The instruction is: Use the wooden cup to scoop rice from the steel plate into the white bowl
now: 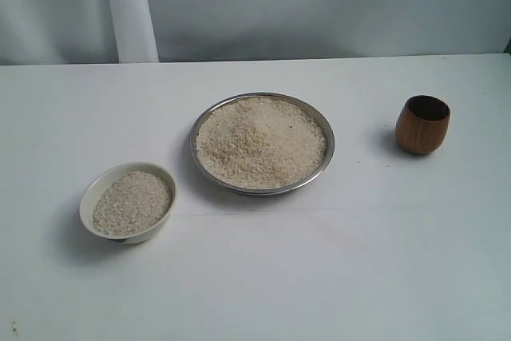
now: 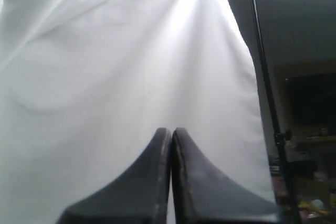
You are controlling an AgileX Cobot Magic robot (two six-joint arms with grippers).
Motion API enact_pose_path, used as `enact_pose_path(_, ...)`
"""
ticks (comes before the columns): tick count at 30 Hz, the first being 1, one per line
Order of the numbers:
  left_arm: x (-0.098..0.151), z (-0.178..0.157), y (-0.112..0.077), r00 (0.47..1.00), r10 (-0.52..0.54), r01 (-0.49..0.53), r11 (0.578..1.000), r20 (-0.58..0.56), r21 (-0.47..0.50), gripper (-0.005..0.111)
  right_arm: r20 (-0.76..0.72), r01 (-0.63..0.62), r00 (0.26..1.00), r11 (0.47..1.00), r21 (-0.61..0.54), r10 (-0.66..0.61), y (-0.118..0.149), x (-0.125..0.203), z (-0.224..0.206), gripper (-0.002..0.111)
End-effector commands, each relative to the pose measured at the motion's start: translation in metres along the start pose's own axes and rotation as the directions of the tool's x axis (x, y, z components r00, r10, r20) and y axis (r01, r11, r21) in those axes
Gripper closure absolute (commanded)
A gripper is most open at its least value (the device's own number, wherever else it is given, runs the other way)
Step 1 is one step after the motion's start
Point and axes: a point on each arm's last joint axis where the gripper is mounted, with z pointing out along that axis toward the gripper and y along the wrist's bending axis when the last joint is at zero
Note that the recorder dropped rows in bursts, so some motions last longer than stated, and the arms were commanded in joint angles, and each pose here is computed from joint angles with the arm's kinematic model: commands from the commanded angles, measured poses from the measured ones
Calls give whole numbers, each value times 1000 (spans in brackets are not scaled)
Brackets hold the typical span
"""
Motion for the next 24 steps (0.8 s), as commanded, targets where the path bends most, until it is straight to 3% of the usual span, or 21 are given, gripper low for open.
enact_pose_path(1,0,0,0,1000,-3,3,1000,0,5,107,55,-142,988,990,-12,143,0,-4,-1,108)
enact_pose_path(9,0,0,0,1000,-3,3,1000,0,5,107,-11,-157,987,988,4,157,0,2,0,108)
enact_pose_path(13,0,0,0,1000,-3,3,1000,0,5,107,-140,-148,978,988,37,152,0,0,4,108)
enact_pose_path(18,0,0,0,1000,-3,3,1000,0,5,107,-233,-174,955,982,72,186,2,-16,28,108)
enact_pose_path(24,0,0,0,1000,-3,3,1000,0,5,107,-358,-167,913,979,114,197,2,-9,65,108)
